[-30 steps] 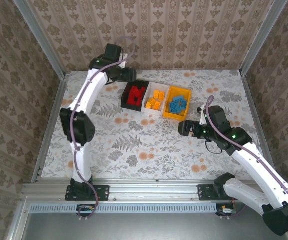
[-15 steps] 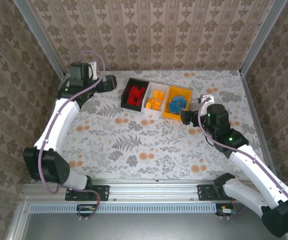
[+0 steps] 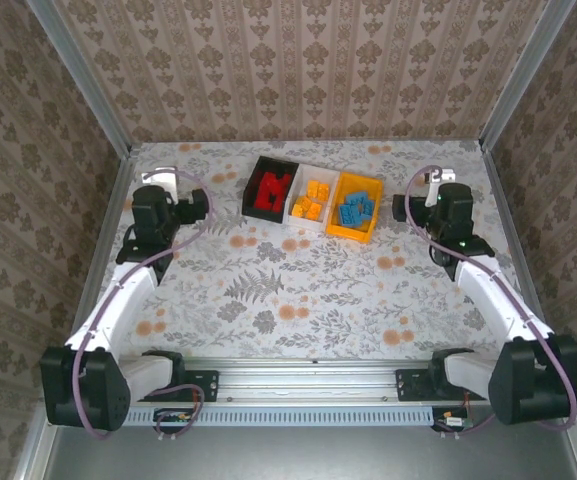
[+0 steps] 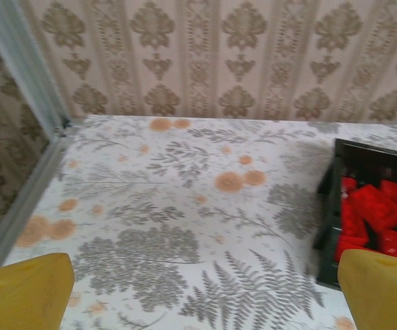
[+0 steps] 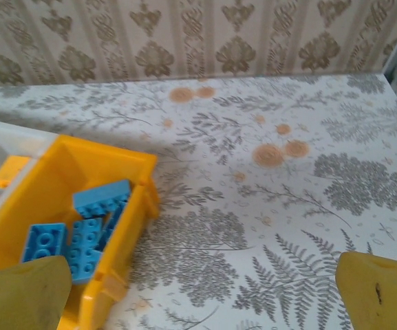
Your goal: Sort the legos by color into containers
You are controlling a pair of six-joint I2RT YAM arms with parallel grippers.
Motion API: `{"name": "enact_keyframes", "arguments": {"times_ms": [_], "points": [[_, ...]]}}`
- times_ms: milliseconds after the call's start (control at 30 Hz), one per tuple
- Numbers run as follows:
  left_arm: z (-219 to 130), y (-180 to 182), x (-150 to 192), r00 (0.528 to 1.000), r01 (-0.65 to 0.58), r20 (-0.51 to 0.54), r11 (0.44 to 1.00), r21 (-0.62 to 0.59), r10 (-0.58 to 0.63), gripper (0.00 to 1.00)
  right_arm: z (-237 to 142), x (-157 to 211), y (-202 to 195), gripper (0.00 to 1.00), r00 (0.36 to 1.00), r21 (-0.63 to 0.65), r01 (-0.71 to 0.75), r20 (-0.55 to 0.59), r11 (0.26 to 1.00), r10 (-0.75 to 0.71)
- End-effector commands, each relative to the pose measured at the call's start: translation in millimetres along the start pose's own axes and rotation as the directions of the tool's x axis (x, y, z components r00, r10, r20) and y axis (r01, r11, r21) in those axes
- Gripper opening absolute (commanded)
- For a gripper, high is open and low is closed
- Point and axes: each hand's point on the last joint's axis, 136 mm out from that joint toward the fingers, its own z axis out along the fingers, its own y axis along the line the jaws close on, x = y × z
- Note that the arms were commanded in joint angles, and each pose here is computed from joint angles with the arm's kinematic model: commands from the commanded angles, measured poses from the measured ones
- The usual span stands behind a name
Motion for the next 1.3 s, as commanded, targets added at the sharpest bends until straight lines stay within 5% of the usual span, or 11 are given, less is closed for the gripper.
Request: {"name": "enact_keyframes", "arguments": {"times_ms": [0, 200, 433, 1100, 1267], "points": [[-2, 19, 9, 1.000, -0.021, 0.010, 0.997, -0.077, 0.022, 1.00, 11, -8, -2, 1.00, 1.000, -0.053, 0.007, 0.020, 0.999, -0.006], [3, 31, 32, 0.996, -0.088, -0.035, 0.990, -0.111, 0.085, 1.00, 41, 34, -1, 1.00, 0.998, -0.074, -0.028, -0.054, 0.997, 0.024], [9, 58, 64, 0.998, -0.029, -0.062, 0.984, -0.175, 0.018, 1.00, 60, 66, 5, 1.00, 0.997, -0.110, -0.037, -0.068, 0.993, 0.030], [59, 19, 136, 0.986, -0.165, -0.020, 0.985, 0.057, 0.166, 1.00, 44, 87, 0, 1.00, 0.985, -0.069, 0.018, 0.170, 0.997, -0.006], [60, 33, 139, 0.992, -0.125, -0.023, 0.992, -0.016, 0.125, 1.00, 56, 91, 0, 1.00, 0.990, -0.066, 0.021, 0.144, 0.998, -0.012]]}}
